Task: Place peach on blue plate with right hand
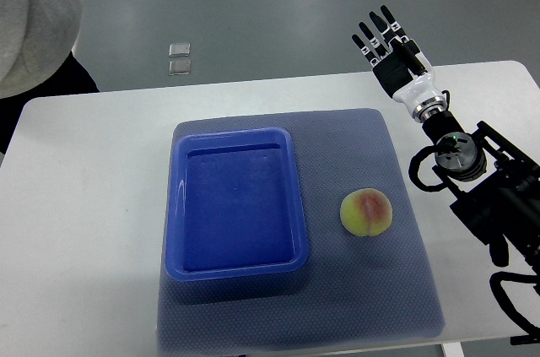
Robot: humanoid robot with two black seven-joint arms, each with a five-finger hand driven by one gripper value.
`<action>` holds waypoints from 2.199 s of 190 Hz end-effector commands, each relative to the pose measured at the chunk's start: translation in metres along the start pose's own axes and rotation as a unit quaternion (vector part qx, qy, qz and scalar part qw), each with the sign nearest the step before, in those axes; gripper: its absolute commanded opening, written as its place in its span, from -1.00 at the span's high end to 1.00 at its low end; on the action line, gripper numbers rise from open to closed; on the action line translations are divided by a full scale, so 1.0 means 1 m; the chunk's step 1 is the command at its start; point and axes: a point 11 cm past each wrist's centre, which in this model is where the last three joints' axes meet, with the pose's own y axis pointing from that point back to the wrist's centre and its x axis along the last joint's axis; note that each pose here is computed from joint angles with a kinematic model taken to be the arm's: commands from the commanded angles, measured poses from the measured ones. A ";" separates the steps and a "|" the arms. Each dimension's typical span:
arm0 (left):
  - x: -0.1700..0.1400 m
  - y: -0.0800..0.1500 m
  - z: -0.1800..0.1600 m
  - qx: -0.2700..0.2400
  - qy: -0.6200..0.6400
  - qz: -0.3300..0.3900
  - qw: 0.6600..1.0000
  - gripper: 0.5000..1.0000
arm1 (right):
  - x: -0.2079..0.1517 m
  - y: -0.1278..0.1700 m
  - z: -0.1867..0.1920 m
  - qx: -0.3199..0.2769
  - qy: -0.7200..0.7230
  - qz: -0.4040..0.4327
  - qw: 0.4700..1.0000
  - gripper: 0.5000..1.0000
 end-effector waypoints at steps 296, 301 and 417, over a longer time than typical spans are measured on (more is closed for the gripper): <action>-0.007 0.000 0.004 -0.003 -0.002 -0.013 1.000 -1.00 | -0.102 0.043 -0.033 -0.389 0.724 -0.336 0.459 -0.73; -0.007 0.000 0.004 -0.003 -0.002 -0.013 1.000 -1.00 | -0.099 0.045 -0.032 -0.393 0.722 -0.335 0.460 -0.73; -0.006 0.000 0.004 -0.003 0.000 -0.012 1.000 -1.00 | -0.042 0.089 0.001 -0.454 0.675 -0.335 0.476 -0.73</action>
